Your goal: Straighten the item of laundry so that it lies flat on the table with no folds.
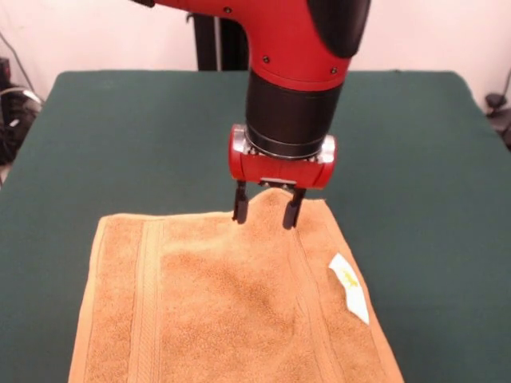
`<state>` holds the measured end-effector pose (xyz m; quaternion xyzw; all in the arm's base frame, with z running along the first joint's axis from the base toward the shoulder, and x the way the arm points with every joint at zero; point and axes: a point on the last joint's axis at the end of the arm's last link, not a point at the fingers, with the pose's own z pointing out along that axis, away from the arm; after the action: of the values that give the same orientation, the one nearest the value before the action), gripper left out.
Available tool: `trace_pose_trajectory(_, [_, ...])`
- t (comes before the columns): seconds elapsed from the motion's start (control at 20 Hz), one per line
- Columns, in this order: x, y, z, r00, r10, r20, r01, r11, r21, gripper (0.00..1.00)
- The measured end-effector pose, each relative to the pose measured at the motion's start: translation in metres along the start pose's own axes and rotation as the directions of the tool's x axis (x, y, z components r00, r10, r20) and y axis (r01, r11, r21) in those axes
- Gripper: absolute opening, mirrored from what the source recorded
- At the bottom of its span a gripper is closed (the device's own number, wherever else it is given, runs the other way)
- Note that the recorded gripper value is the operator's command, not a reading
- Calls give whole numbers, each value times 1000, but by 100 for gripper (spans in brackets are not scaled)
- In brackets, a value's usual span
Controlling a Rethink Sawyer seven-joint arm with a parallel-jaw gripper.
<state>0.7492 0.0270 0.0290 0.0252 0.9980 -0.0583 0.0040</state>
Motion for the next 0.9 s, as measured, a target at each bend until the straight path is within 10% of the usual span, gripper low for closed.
trace_pose_trajectory(0.9, [22,-5,-1,999,8,-40,-8,1000,-5,100])
